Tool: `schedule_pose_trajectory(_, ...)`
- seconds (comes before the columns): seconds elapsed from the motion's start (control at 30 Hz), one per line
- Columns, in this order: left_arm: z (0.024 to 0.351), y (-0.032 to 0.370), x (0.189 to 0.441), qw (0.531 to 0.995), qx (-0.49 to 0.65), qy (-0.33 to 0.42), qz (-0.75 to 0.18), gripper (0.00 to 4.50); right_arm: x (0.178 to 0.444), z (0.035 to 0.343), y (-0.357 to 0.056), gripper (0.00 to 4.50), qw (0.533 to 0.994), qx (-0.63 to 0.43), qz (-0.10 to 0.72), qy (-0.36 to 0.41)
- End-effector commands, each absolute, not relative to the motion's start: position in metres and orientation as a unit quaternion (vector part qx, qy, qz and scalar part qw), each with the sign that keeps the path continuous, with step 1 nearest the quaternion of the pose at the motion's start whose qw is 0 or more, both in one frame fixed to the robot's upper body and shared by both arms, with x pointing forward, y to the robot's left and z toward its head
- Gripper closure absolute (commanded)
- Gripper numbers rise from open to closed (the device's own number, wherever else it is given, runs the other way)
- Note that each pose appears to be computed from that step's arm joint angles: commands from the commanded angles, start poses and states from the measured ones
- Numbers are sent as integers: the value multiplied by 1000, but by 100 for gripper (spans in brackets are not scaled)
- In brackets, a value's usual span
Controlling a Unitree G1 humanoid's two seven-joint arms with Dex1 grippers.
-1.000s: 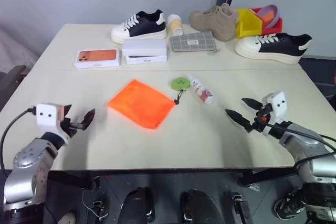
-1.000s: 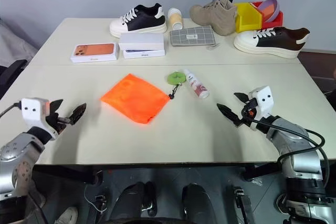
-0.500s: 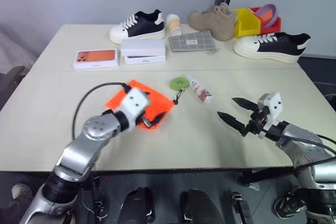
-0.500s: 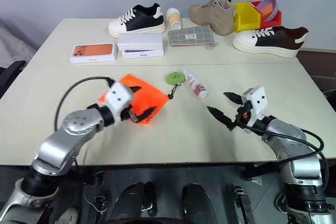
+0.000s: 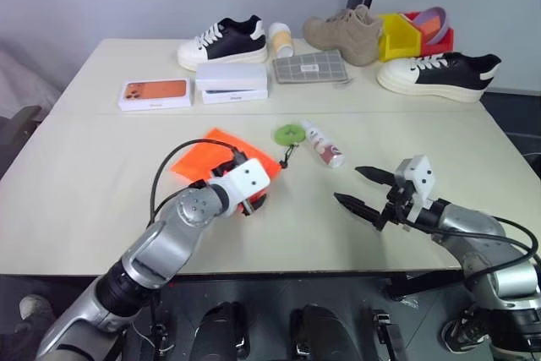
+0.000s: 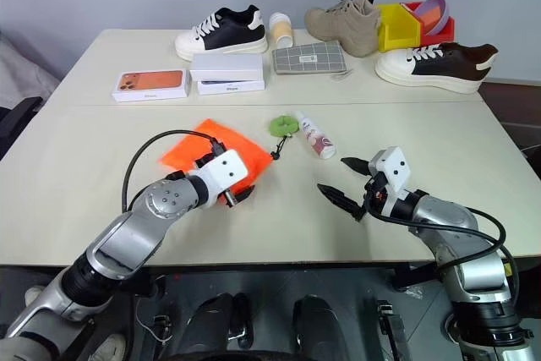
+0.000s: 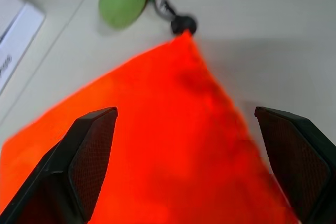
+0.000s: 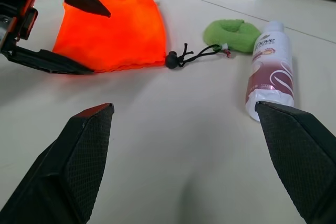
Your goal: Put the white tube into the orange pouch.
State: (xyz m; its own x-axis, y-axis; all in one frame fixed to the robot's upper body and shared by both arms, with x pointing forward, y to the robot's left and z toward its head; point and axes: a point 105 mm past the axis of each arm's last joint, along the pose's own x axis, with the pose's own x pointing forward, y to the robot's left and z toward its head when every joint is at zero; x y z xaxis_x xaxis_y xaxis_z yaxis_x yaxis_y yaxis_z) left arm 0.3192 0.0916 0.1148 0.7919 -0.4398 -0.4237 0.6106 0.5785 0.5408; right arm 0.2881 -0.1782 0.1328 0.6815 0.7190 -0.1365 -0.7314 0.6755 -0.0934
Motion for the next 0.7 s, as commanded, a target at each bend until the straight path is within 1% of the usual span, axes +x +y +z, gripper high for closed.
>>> schedule_pose_trajectory(0.03, 131, 101, 320, 900, 327, 104, -268, 0, 289, 142, -176, 4, 913, -79, 399, 22)
schedule_pose_trajectory(0.2, 131, 115, 319, 913, 308, 110, -244, 0, 291, 143, -175, 4, 913, -80, 399, 20)
schedule_pose_trajectory(0.4, 140, 125, 318, 941, 232, 90, -228, 0, 291, 143, -170, 4, 912, -79, 402, 19)
schedule_pose_trajectory(0.47, 142, 125, 318, 945, 218, 87, -229, 52, 291, 143, -169, 0, 912, -79, 402, 18)
schedule_pose_trajectory(0.5, 142, 125, 318, 946, 211, 86, -229, 84, 291, 143, -169, 0, 912, -79, 402, 17)
schedule_pose_trajectory(0.53, 142, 125, 318, 947, 206, 85, -230, 129, 291, 143, -169, 0, 912, -79, 402, 17)
schedule_pose_trajectory(0.57, 143, 124, 318, 949, 196, 83, -231, 185, 292, 144, -169, 0, 912, -79, 402, 16)
schedule_pose_trajectory(0.63, 142, 121, 317, 951, 183, 83, -237, 282, 292, 145, -169, 0, 912, -79, 402, 14)
schedule_pose_trajectory(0.67, 142, 121, 316, 951, 177, 83, -239, 346, 292, 145, -170, 0, 912, -79, 401, 14)
schedule_pose_trajectory(0.7, 141, 121, 316, 952, 175, 84, -239, 388, 292, 145, -170, 0, 913, -80, 401, 13)
